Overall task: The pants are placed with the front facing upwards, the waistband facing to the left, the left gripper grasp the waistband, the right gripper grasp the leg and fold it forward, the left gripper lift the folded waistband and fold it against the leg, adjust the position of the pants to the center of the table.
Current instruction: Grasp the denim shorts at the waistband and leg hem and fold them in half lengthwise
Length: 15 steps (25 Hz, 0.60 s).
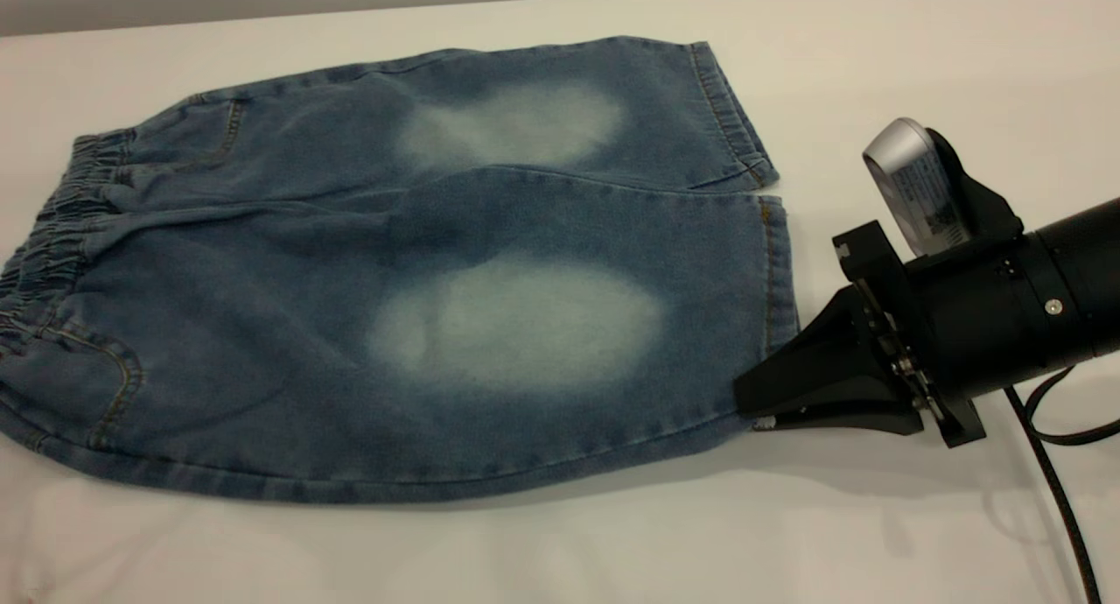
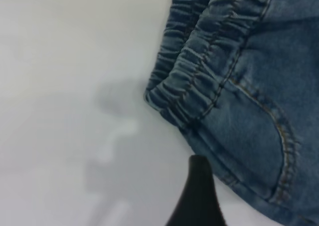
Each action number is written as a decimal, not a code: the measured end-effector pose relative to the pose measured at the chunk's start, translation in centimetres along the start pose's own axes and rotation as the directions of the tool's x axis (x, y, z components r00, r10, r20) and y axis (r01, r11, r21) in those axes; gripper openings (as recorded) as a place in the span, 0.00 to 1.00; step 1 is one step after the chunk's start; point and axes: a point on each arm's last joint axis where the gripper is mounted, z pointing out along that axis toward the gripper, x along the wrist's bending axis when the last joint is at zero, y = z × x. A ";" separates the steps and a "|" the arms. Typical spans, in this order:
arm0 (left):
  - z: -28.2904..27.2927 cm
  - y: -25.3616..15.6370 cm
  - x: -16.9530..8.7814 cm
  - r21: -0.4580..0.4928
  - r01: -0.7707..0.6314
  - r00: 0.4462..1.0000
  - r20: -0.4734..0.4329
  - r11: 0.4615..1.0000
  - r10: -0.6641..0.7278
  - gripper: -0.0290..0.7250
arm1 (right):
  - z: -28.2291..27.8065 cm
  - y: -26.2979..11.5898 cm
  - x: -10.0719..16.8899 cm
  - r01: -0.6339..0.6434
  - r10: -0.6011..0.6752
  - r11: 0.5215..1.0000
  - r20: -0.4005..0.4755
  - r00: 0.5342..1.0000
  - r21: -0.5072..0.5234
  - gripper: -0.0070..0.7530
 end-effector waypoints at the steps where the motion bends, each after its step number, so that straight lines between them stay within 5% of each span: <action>1: 0.6 0.0 0.0 0.014 -0.010 1.000 -0.005 1.000 0.011 0.74 | 0.0 0.0 0.0 0.000 0.000 1.000 0.000 1.000 0.000 0.03; 9: 3.8 0.3 1.3 0.121 0.040 0.997 -0.075 0.992 -0.031 0.74 | 0.0 0.0 0.0 0.000 0.000 1.000 0.000 1.000 0.000 0.03; 15: 3.9 1.1 3.7 0.096 0.139 0.985 -0.116 0.986 -0.127 0.74 | 0.0 0.0 0.0 0.000 0.000 1.000 0.000 1.000 0.000 0.03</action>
